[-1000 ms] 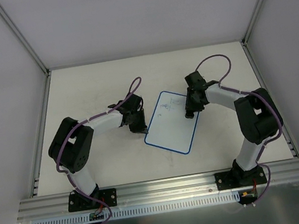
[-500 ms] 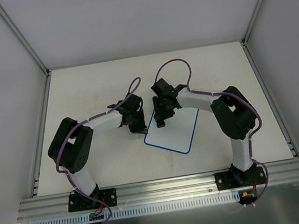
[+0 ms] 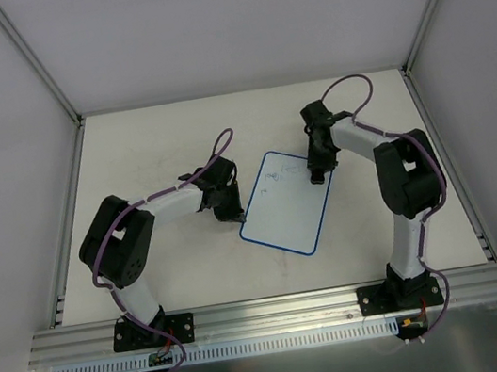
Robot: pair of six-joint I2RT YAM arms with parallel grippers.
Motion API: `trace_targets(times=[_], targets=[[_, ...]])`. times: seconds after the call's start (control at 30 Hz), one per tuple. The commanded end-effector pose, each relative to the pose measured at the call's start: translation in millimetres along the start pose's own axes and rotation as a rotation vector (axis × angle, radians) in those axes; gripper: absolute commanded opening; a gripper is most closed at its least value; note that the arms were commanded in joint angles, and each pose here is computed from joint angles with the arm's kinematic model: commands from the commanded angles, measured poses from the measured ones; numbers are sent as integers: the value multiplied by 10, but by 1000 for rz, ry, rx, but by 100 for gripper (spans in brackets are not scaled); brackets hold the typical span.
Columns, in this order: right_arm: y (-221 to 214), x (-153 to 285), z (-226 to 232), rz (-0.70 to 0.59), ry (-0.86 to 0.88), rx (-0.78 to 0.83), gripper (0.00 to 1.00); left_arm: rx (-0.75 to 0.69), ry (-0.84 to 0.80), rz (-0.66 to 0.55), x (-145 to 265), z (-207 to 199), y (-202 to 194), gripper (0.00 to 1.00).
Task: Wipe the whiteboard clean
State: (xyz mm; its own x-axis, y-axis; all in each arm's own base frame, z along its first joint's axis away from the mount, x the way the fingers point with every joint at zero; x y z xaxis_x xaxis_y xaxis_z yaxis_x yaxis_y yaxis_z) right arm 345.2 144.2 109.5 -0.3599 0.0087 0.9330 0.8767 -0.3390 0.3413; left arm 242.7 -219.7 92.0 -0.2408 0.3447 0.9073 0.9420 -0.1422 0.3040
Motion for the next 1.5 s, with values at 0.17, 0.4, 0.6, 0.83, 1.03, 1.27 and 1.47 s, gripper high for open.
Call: trace_targets(times=[0.17, 0.4, 0.6, 0.83, 1.03, 1.27, 1.47], targets=[[53, 116, -479, 40, -185, -43, 0, 0, 242, 256, -160, 430, -553, 0], [140, -10, -70, 79, -76, 25, 0, 0, 238, 264, -156, 437, -581, 0], [93, -135, 428, 112, -10, 119, 0, -1, 247, 260, -137, 449, -604, 0], [-160, -186, 1158, 147, 110, 325, 0, -4, 247, 262, -130, 456, -618, 0], [-367, -192, 1526, 169, 196, 447, 0, -5, 248, 258, -121, 459, -622, 0], [-121, -145, 1317, 76, 93, 432, 0, -10, 251, 261, -124, 466, -628, 0], [282, -277, 618, 94, -38, 203, 0, -12, 250, 265, -117, 475, -648, 0]])
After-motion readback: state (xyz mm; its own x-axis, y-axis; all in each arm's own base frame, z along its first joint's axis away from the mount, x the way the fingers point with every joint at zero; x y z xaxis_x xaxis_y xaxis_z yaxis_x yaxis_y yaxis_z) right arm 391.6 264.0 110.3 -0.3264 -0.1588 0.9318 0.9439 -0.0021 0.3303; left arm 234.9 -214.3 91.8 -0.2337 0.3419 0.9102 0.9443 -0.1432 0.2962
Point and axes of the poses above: each gripper's point midway between its finger pads, its own x axis back along the fingers, its own z axis along the line the jaws close on, y = z × x, the point moved 9 cm from there along x, back along the fingers, and after that the axes turned 9 degrees about -x, right-handed, at the moved point
